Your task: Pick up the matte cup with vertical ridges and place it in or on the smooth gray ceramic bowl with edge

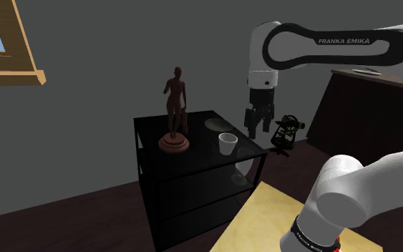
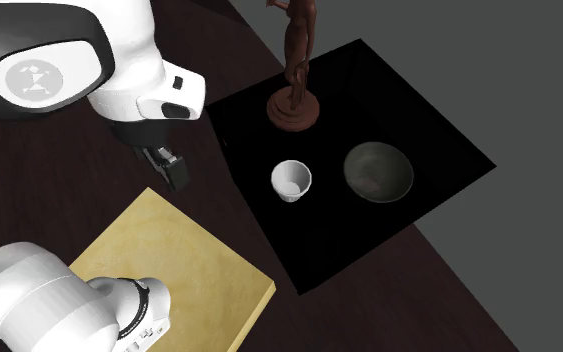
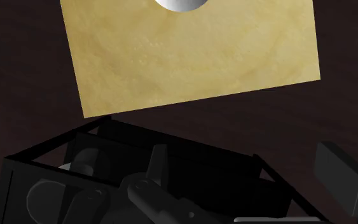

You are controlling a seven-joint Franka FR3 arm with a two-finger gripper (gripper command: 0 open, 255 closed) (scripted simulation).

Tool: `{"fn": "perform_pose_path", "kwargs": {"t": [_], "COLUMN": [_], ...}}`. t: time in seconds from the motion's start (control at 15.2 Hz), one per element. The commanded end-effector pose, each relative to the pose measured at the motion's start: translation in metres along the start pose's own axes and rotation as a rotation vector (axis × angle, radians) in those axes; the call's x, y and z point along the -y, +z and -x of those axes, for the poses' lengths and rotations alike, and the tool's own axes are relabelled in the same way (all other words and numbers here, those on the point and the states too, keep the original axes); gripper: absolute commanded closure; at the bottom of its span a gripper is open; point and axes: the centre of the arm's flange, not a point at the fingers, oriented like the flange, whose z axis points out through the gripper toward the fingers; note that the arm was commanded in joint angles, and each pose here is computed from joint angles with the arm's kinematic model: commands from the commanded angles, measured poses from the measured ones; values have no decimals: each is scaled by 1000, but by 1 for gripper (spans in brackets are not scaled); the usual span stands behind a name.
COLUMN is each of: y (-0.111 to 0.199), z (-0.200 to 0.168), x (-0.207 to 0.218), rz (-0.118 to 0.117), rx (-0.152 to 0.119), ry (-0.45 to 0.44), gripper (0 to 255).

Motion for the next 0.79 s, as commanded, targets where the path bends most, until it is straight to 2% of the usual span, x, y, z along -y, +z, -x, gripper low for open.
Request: {"fn": "perform_pose_path", "kwargs": {"t": [0.0,0.73], "y": [0,56], "z": [0,-121], "x": [0,-23], "rz": [0,97], "rx": [0,-51], "ry": [0,53], "gripper": [0,0]}}
